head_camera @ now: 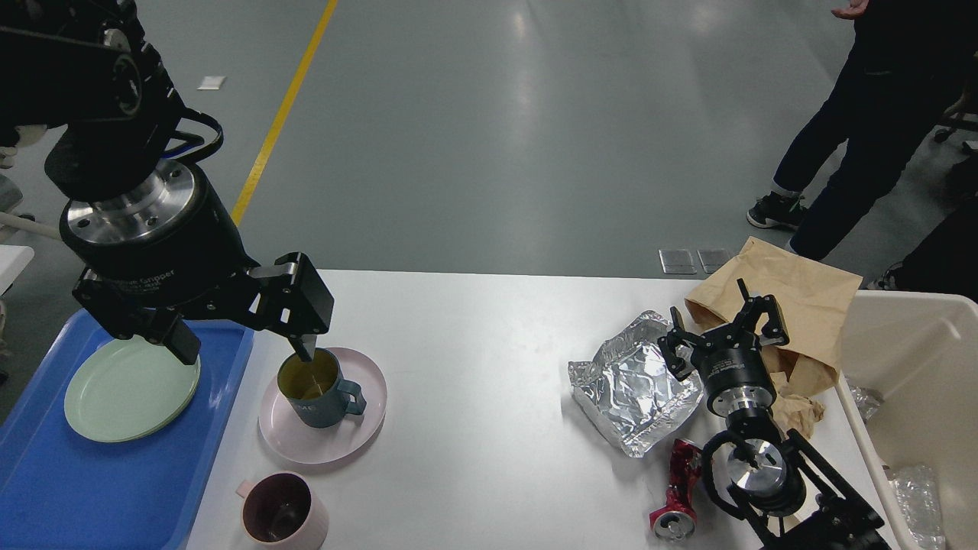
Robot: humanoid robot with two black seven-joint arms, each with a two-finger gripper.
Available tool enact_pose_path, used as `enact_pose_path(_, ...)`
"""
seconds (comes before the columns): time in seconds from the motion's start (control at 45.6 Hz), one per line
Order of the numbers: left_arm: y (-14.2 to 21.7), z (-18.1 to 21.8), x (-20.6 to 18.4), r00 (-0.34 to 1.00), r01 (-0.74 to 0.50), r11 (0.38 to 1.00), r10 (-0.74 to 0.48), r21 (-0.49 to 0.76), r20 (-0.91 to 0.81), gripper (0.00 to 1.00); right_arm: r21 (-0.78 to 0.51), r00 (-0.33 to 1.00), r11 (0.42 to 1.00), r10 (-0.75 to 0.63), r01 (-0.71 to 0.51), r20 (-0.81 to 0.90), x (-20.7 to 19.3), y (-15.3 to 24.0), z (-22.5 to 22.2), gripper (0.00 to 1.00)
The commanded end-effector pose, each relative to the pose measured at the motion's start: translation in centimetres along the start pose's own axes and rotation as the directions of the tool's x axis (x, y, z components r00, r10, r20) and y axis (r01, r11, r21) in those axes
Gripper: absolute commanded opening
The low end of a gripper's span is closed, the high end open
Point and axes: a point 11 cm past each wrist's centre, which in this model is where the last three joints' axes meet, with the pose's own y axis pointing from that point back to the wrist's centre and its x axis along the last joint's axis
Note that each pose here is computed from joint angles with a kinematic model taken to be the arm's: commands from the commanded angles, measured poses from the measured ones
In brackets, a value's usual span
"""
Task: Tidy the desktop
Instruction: 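Lower the left gripper and grasp the pink-and-white cup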
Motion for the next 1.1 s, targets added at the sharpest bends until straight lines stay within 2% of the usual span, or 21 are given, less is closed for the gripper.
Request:
enact_pose_path(0.0, 0.3, -1.2, 0.6, 0.999, -0.037, 0.999, 0.036, -0.015, -0.037, 0.96, 0.000, 1.000, 1.000, 0.000, 0.000, -0.001, 0.0, 0.0, 0.0, 1.00)
enact_pose_path(0.066, -0.4, -3.4, 1.1, 0.994, -0.041, 0.999, 0.041, 0.002, -0.101, 0.96, 0.000, 1.000, 1.000, 0.000, 0.000, -0.001, 0.0, 0.0, 0.0, 1.00)
enact_pose_path(0.153, -1.3, -5.4, 1.3, 0.986, -0.029, 0.999, 0.022, -0.038, -0.165, 0.94, 0.000, 1.000, 1.000, 0.000, 0.000, 0.000, 0.0, 0.0, 0.0, 1.00)
enact_pose_path(0.263, -5.7, -8.0, 0.7, 0.967, 0.070, 0.993, -0.090, -0.092, -0.237, 0.90, 0.000, 1.000, 1.000, 0.001, -0.001, 0.000, 0.0, 0.0, 0.0, 1.00)
enact_pose_path(0.46, -13.9, -11.9, -0.7, 0.947, 0.086, 0.991, -0.113, -0.102, -0.300, 0.89, 0.000, 1.000, 1.000, 0.000, 0.000, -0.001, 0.0, 0.0, 0.0, 1.00)
enact_pose_path(0.592, -17.5, -14.2, -2.2, 0.944, 0.094, 0.993, -0.110, -0.066, -0.310, 0.89, 0.000, 1.000, 1.000, 0.001, -0.001, 0.000, 0.0, 0.0, 0.0, 1.00)
enact_pose_path(0.833, -23.6, -15.4, -5.2, 0.953, 0.095, 0.995, -0.099, -0.026, -0.286, 0.89, 0.000, 1.000, 1.000, 0.000, 0.000, 0.000, 0.0, 0.0, 0.0, 1.00)
enact_pose_path(1.074, -27.0, -16.4, -5.6, 0.962, 0.082, 0.996, -0.069, 0.038, -0.262, 0.89, 0.001, 1.000, 1.000, -0.002, 0.002, 0.000, -0.1, 0.0, 0.0, 1.00)
